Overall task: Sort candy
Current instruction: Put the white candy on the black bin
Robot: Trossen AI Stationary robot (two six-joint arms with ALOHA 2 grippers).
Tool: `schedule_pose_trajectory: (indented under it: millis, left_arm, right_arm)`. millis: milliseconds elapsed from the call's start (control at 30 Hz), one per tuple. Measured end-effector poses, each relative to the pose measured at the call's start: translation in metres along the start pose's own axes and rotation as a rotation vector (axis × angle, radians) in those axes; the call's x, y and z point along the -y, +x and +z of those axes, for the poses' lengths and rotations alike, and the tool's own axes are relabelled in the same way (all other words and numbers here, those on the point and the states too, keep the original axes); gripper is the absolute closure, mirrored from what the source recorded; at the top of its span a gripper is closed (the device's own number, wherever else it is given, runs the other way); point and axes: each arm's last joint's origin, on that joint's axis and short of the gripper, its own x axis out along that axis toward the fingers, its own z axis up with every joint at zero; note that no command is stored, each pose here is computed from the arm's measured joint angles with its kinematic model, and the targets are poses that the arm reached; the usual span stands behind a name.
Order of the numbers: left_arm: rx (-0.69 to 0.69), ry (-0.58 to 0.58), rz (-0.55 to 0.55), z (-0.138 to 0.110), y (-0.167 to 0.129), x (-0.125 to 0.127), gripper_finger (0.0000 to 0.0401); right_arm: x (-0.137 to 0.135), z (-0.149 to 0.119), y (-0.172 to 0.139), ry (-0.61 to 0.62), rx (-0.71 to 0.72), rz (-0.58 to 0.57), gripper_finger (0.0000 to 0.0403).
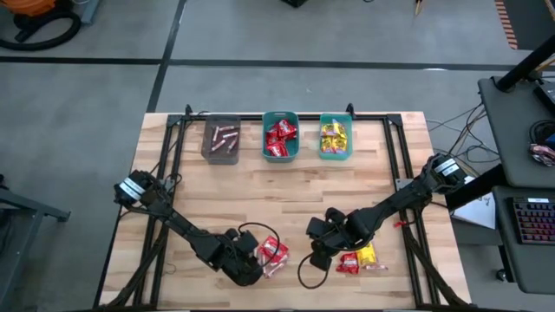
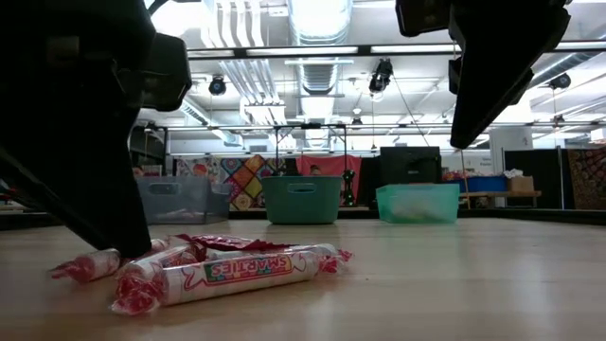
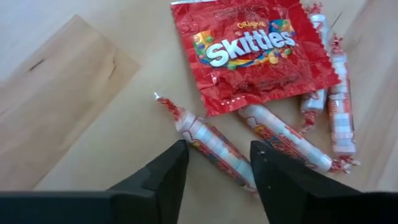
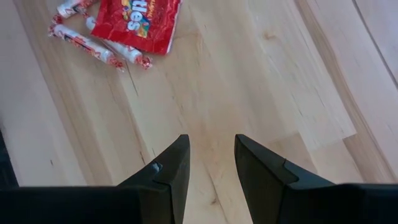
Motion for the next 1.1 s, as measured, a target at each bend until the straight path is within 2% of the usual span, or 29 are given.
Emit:
schedule_pose_trajectory:
  millis: [100, 300, 367, 567, 733, 967, 1100]
  left_arm:
    - [0.0, 0.008, 0.01, -0.001, 0.0, -0.001, 0.0271]
    - [-0.015, 0.029, 0.044, -0.004, -0.001, -0.004, 0.0368]
    - [-0.024, 0.052, 0.05, -0.004, -0.002, -0.004, 0.0388]
    - [-0.073, 0.171, 0.074, -0.003, -0.014, -0.01, 0.0392]
    - [-0.064, 0.275, 0.095, 0.01, -0.042, -0.018, 0.0397]
    - [0.13, 0.424, 0.017, 0.042, -0.09, -0.031, 0.0399]
    - [0.291, 0.508, -0.098, 0.059, -0.109, -0.047, 0.0399]
  right_arm:
    - [0.0, 0.0, 0.0, -0.002, 0.003, 0.004, 0.0284]
    - [0.0, 0.0, 0.0, -0.007, 0.006, 0.004, 0.0284]
    - [0.0, 0.001, 0.0, -0.012, 0.012, 0.0, 0.0284]
    - [-0.002, -0.001, 0.0, -0.093, 0.076, -0.044, 0.0284]
    - [-0.007, 0.002, 0.004, -0.224, 0.192, -0.024, 0.0284]
    - [-0.007, 0.016, 0.015, -0.405, 0.391, 0.076, 0.0284]
    - [0.008, 0.029, 0.02, -0.483, 0.51, 0.091, 0.0284]
